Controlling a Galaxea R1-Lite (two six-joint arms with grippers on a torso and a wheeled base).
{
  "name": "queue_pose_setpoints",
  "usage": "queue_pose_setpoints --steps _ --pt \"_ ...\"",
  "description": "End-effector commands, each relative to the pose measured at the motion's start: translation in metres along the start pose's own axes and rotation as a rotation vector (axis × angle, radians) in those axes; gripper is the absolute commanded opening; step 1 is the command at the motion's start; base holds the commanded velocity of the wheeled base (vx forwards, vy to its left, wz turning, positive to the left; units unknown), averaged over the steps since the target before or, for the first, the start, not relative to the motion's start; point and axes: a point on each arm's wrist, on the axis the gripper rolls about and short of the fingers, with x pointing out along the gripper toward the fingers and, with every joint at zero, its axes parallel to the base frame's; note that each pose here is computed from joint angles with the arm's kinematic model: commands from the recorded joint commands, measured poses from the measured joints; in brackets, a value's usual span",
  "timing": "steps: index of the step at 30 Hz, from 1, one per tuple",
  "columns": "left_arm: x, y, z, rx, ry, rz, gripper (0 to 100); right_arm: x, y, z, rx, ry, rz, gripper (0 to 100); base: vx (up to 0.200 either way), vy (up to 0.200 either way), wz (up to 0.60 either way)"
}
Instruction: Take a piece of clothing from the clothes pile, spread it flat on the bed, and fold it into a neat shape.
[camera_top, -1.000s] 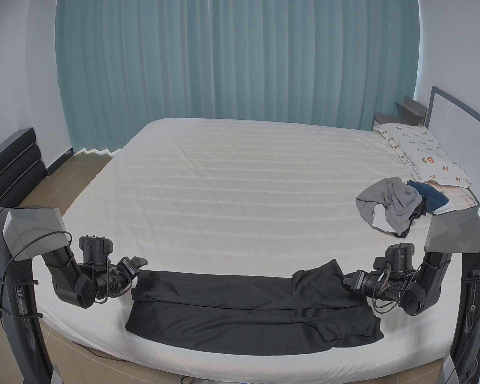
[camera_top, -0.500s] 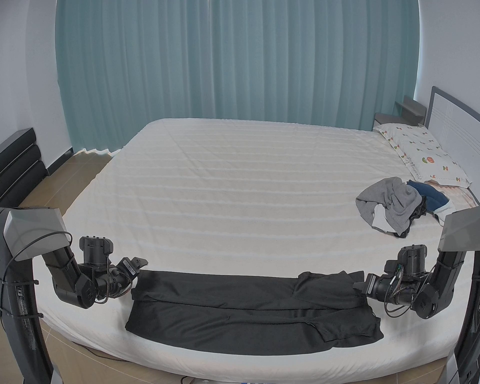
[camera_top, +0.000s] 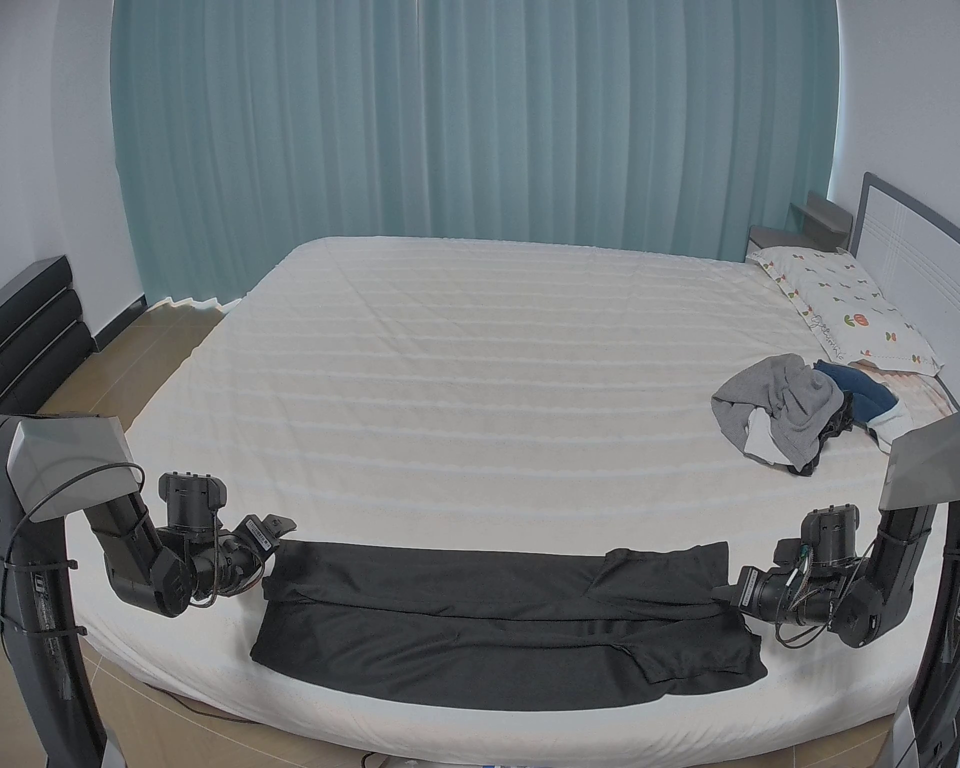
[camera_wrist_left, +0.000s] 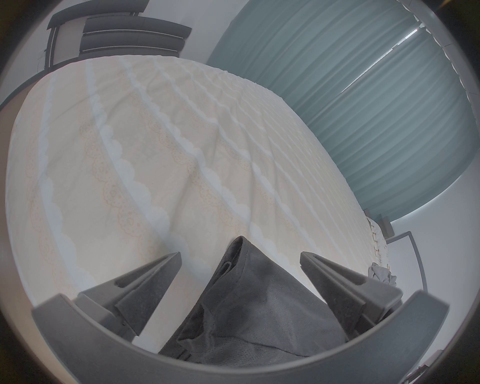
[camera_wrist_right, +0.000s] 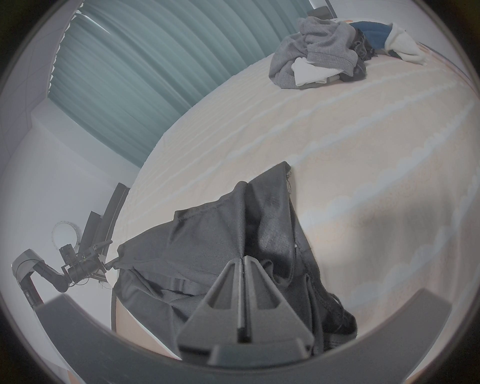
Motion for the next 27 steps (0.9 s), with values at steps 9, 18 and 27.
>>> queue_pose_setpoints --steps 9,18,27 --pt "-0.001 0.0 0.0 -0.001 0.001 0.001 100 -0.004 -0.004 -0.007 0.015 0.022 -0.014 100 0.0 0.0 0.0" --pt "-0.026 -0.007 0.001 0.013 0.005 -0.039 100 -0.023 0.008 0.014 0.171 -0.085 0.038 100 0.0 0.0 0.0" --pt "-0.033 -0.005 -0.009 0.017 0.063 -0.053 100 -0.025 -0.002 0.019 0.347 -0.079 0.059 100 -0.111 0.0 0.0"
